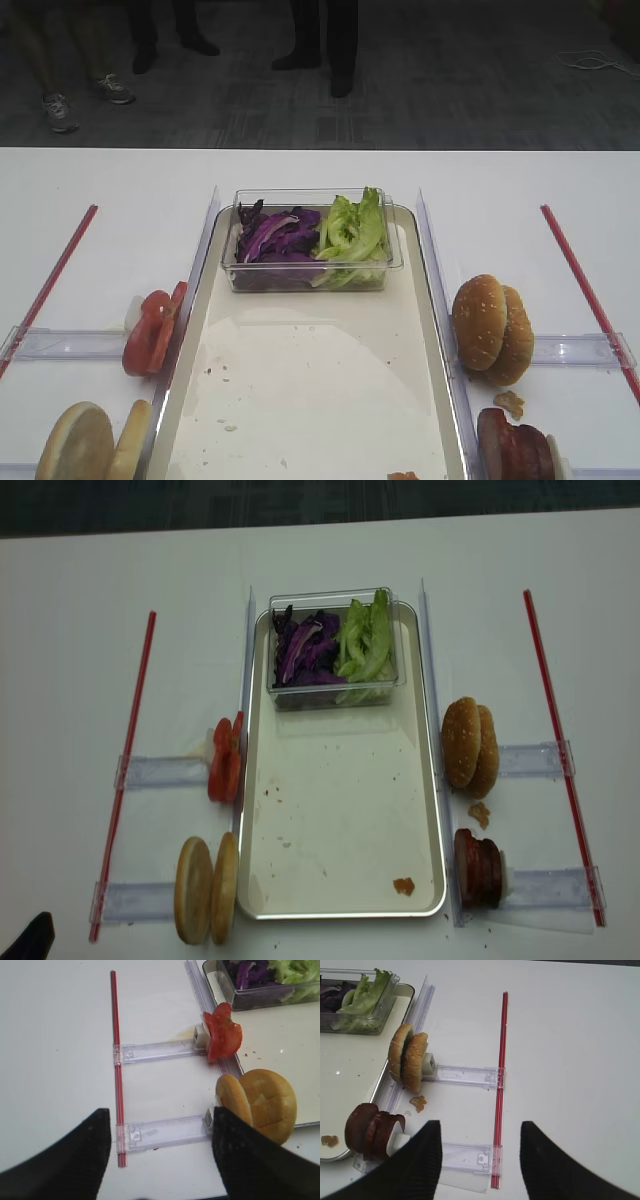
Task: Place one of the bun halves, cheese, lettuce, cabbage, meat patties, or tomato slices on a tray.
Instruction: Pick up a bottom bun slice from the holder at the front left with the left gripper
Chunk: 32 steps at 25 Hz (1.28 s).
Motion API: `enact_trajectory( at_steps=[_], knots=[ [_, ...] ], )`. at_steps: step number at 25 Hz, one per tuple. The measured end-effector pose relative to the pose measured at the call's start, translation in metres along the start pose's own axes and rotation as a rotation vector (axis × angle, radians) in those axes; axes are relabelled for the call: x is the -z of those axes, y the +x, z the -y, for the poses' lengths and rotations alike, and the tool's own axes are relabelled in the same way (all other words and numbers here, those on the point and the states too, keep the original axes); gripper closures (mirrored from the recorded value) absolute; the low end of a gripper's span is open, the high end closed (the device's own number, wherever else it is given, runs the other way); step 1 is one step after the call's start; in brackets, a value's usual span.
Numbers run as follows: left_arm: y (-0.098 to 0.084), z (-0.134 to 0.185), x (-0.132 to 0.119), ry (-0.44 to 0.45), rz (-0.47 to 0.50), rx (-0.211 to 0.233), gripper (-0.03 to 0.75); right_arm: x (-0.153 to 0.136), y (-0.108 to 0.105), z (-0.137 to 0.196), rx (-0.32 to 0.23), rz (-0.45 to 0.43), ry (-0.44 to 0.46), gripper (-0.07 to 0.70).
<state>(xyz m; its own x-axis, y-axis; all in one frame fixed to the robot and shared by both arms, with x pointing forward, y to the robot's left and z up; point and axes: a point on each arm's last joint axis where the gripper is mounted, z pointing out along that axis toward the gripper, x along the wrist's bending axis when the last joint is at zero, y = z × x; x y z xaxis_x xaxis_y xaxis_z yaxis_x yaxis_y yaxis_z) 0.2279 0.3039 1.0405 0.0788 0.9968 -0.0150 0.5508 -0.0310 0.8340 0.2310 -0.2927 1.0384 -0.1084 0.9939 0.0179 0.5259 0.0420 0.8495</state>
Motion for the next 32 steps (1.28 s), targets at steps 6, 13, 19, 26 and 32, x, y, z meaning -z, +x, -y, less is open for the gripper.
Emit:
enact_trajectory(
  at_steps=[6,13,19,26,32],
  knots=[
    [0.0,0.0,0.0,0.0,0.0,0.0,0.302,0.0,0.0,0.0,0.0,0.0,0.0,0.247],
    [0.0,0.0,0.0,0.0,0.0,0.0,0.302,0.0,0.0,0.0,0.0,0.0,0.0,0.247],
    [0.0,-0.004,-0.006,0.051,-0.001,-0.003,0.302,0.0,0.0,0.0,0.0,0.0,0.0,0.247],
    [0.0,-0.012,-0.013,0.149,-0.004,-0.004,0.302,0.0,0.0,0.0,0.002,0.0,0.0,0.247],
    [-0.001,-0.023,-0.016,0.264,-0.007,0.001,0.302,0.0,0.0,0.0,0.002,0.0,0.0,0.247]
  ],
)
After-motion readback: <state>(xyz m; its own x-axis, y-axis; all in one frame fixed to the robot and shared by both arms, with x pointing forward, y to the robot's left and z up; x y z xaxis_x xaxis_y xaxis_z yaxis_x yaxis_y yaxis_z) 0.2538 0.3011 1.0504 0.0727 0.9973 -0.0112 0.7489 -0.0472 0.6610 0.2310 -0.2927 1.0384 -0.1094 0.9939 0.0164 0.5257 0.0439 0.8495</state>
